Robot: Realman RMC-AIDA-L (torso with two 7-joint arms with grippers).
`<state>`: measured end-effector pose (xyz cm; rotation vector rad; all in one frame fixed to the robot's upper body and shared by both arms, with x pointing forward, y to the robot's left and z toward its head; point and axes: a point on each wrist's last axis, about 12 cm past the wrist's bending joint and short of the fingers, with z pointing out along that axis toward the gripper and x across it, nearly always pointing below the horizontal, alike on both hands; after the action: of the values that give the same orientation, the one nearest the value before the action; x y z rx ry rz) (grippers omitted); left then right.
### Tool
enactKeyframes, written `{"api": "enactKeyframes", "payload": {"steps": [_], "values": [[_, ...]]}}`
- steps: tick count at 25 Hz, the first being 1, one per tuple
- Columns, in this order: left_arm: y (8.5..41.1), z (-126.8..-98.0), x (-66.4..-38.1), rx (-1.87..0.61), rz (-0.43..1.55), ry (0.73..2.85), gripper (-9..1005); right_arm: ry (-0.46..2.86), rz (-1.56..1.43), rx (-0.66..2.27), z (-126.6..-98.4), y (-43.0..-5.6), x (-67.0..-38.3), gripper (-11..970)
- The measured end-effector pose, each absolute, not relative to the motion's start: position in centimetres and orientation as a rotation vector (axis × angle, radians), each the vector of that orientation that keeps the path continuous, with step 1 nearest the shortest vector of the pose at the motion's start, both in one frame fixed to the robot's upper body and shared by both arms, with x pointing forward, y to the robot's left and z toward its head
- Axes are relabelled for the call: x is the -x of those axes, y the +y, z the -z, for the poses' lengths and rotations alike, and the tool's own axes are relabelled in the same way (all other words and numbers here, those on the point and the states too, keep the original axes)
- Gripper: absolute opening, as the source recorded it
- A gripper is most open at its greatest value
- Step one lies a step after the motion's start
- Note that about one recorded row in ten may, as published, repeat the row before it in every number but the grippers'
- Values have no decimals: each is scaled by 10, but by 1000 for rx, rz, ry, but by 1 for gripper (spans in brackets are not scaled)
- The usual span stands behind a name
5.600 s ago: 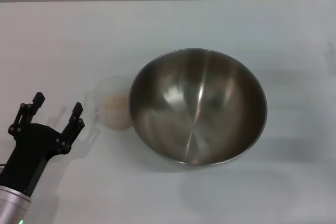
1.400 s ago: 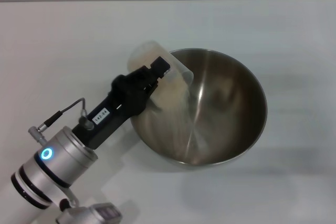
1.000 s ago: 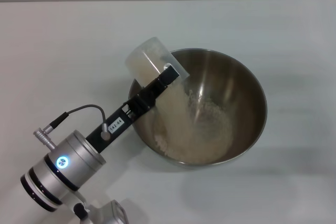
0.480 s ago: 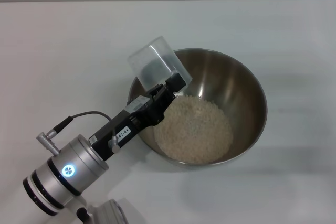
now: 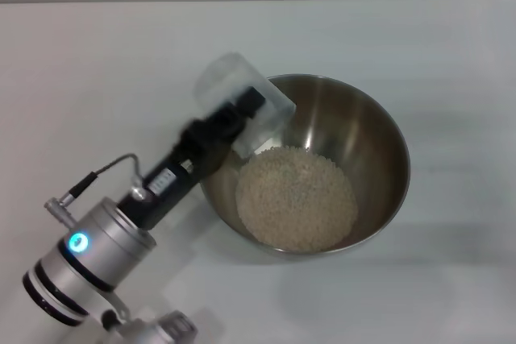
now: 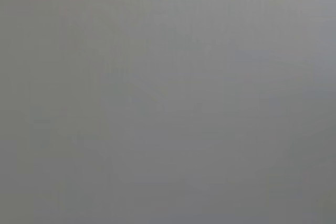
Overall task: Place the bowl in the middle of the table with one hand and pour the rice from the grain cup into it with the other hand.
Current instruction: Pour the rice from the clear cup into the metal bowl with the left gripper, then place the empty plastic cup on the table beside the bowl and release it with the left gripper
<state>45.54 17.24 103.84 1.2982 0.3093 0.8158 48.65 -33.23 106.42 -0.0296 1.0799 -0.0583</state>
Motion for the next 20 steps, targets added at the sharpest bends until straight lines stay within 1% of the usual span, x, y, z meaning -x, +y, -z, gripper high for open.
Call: {"api": "enactKeyframes", "payload": {"steps": [2, 3, 4, 6, 7, 8, 10, 11, 13, 16, 17, 18, 19, 20], "values": [[177, -1041, -458, -1204, -681, 476, 65, 1079, 57, 30, -1064, -332, -487, 494], [183, -1044, -462, -1100, -552, 624, 65, 1078, 56, 31, -1065, -332, -488, 494], [183, -1044, -462, -1100, -552, 624, 66, 1078, 56, 31, -1065, -332, -488, 494], [192, -1045, -468, -971, -420, 784, 68, 1076, 53, 30, -1065, -331, -488, 494], [195, -1045, -470, -940, -393, 818, 69, 1075, 50, 29, -1065, -331, -489, 494], [203, -1045, -476, -832, -316, 937, 69, 1072, 45, 26, -1066, -330, -489, 494], [203, -1045, -476, -832, -316, 937, 71, 1071, 43, 25, -1066, -330, -489, 494], [214, -1039, -484, -697, -243, 1099, 72, 1070, 42, 25, -1066, -329, -489, 494], [219, -1035, -487, -628, -210, 1182, 73, 1064, 34, 26, -1067, -328, -489, 494], [219, -1035, -487, -628, -210, 1182, 76, 1062, 26, 25, -1067, -327, -489, 495], [225, -1029, -491, -551, -166, 1277, 77, 1062, 21, 23, -1067, -327, -489, 495], [233, -1018, -496, -425, -85, 1426, 77, 1062, 12, 19, -1067, -327, -489, 495], [233, -1018, -496, -425, -85, 1426, 78, 1062, 12, 19, -1067, -327, -489, 495], [236, -1014, -497, -373, -60, 1475, 79, 1062, 8, 18, -1067, -327, -489, 495]]}}
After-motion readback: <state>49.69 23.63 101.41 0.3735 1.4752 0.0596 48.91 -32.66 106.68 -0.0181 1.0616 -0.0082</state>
